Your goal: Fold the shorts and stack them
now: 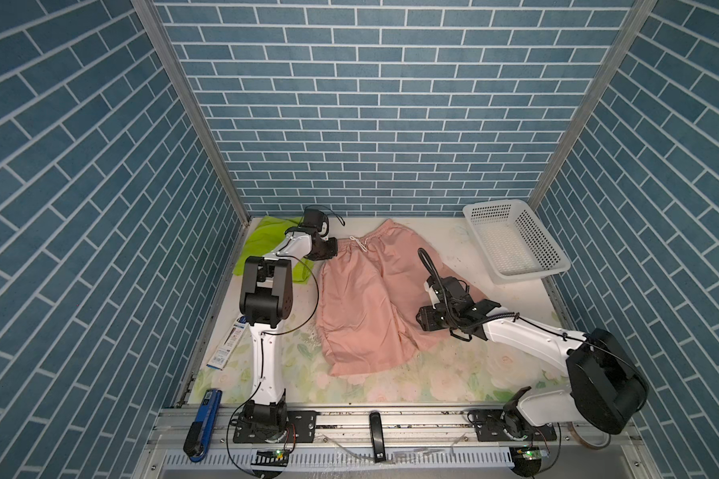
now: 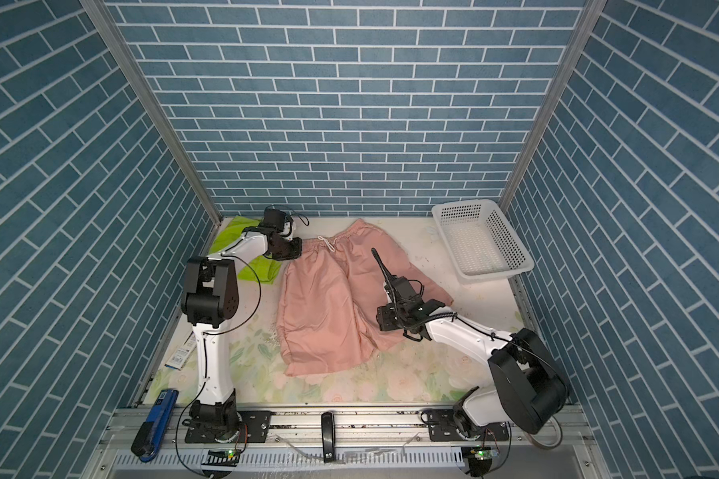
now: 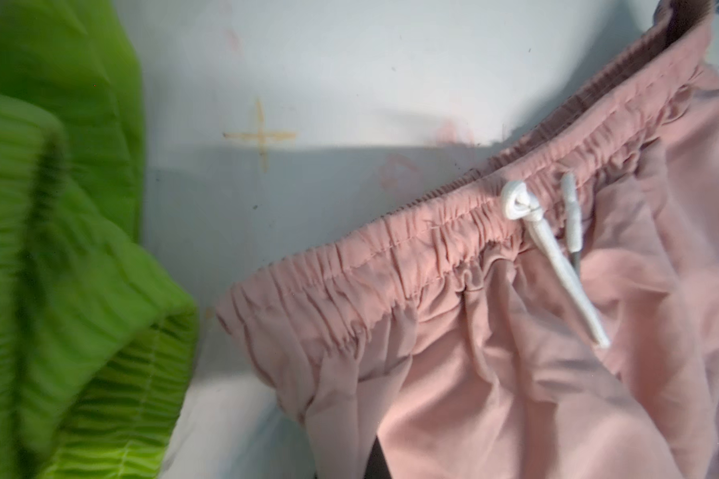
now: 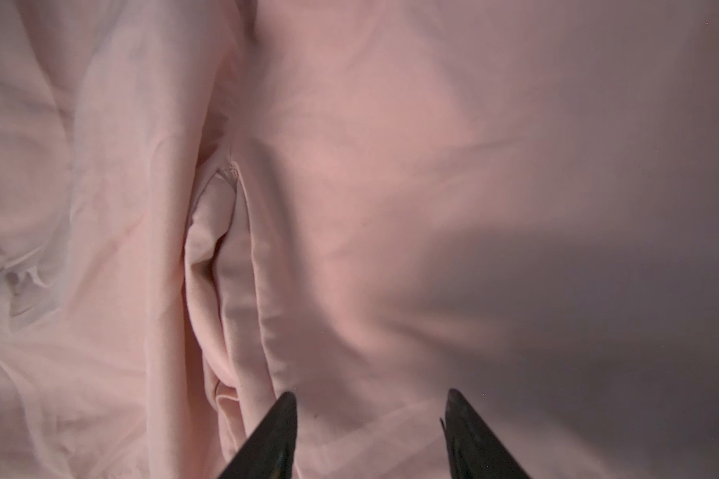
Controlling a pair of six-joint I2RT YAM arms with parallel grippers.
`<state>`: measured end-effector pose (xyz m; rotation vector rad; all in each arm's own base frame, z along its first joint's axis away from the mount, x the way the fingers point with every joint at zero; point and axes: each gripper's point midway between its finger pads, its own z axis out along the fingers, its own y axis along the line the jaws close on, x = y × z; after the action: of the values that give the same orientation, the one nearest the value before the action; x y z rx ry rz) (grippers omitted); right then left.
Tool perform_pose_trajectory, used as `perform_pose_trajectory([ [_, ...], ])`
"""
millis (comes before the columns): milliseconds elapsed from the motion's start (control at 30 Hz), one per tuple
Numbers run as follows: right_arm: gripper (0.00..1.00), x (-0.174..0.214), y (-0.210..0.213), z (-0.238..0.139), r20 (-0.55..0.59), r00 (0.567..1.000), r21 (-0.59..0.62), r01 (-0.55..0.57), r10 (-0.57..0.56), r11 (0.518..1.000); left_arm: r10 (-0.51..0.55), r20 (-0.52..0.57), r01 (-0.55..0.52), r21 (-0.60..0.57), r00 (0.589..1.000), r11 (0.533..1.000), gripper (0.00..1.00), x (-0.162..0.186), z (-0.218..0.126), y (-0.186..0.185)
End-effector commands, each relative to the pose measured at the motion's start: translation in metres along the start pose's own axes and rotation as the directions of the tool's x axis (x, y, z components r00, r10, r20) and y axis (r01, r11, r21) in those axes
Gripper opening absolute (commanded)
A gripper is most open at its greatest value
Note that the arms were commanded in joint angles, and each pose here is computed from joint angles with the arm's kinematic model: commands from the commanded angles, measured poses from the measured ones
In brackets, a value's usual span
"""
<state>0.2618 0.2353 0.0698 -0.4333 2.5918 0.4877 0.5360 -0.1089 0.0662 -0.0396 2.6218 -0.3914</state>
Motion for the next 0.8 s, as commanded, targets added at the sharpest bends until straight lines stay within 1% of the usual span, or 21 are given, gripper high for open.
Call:
perform_pose_trajectory([
  [0,0.59,-0.025,0.026,-0.004,0.047,0.993,-0.088,0.111,-0.107,0.99,-0.029,0.071,0.035,-0.087,0.997,0.996,0.0,-0.025,-0.05,0.008],
  [67,0.6,-0.038,0.043,-0.006,0.074,0.98,-0.113,0.19,-0.182,0.975,-0.064,0.088,0.074,-0.122,0.994,0.99,0.0,-0.028,-0.063,0.023],
  [133,0.6,-0.042,0.054,-0.003,0.058,0.964,-0.096,0.263,-0.259,0.96,-0.1,0.11,0.116,-0.145,0.989,0.983,0.0,-0.028,-0.074,0.04],
  [167,0.6,-0.043,0.056,0.0,0.041,0.962,-0.086,0.274,-0.272,0.958,-0.11,0.116,0.127,-0.156,0.987,0.98,0.0,-0.027,-0.078,0.047],
  [200,0.6,-0.043,0.052,0.004,0.025,0.964,-0.073,0.268,-0.266,0.961,-0.11,0.127,0.131,-0.167,0.986,0.977,0.0,-0.027,-0.084,0.052],
  [233,0.61,-0.047,0.042,0.007,0.021,0.967,-0.023,0.254,-0.254,0.967,-0.105,0.133,0.129,-0.187,0.985,0.974,0.0,-0.025,-0.09,0.056],
  [300,0.64,-0.051,0.02,0.01,0.0,0.979,0.039,0.205,-0.206,0.978,-0.087,0.151,0.119,-0.217,0.985,0.969,0.0,-0.022,-0.1,0.06],
  [367,0.65,-0.057,-0.003,0.012,-0.022,0.989,0.089,0.147,-0.145,0.985,-0.084,0.172,0.124,-0.235,0.981,0.964,0.0,-0.021,-0.11,0.064],
  [433,0.65,-0.064,-0.019,0.014,-0.02,0.992,0.144,0.125,-0.124,0.982,-0.108,0.185,0.151,-0.238,0.977,0.959,0.0,-0.021,-0.117,0.069],
  [467,0.65,-0.068,-0.023,0.015,-0.016,0.994,0.151,0.107,-0.105,0.983,-0.121,0.187,0.165,-0.235,0.975,0.958,0.0,-0.02,-0.118,0.071],
  [500,0.65,-0.073,-0.023,0.017,-0.009,0.996,0.127,0.089,-0.088,0.988,-0.136,0.188,0.179,-0.232,0.973,0.956,0.0,-0.019,-0.118,0.073],
  [533,0.64,-0.078,-0.013,0.016,0.005,0.995,0.078,0.103,-0.103,0.992,-0.144,0.188,0.186,-0.226,0.972,0.956,0.0,-0.017,-0.119,0.073],
  [567,0.64,-0.082,-0.001,0.015,0.021,0.992,0.027,0.127,-0.128,0.992,-0.146,0.186,0.187,-0.224,0.972,0.956,0.0,-0.016,-0.119,0.073],
  [600,0.64,-0.083,0.021,0.013,0.036,0.986,-0.052,0.164,-0.162,0.985,-0.145,0.187,0.186,-0.224,0.972,0.957,0.0,-0.014,-0.119,0.073],
  [633,0.64,-0.081,0.042,0.01,0.048,0.98,-0.123,0.199,-0.194,0.972,-0.144,0.185,0.185,-0.23,0.972,0.956,0.0,-0.013,-0.119,0.075],
  [700,0.64,-0.063,0.081,0.007,0.038,0.97,-0.274,0.241,-0.24,0.931,-0.153,0.181,0.194,-0.235,0.972,0.953,0.0,-0.009,-0.118,0.08],
  [733,0.64,-0.049,0.096,0.006,0.025,0.966,-0.335,0.25,-0.257,0.909,-0.161,0.176,0.2,-0.231,0.971,0.952,0.0,-0.008,-0.116,0.082],
  [767,0.64,-0.038,0.105,0.006,0.006,0.963,-0.365,0.254,-0.27,0.896,-0.168,0.177,0.206,-0.228,0.97,0.952,0.0,-0.007,-0.116,0.084],
])
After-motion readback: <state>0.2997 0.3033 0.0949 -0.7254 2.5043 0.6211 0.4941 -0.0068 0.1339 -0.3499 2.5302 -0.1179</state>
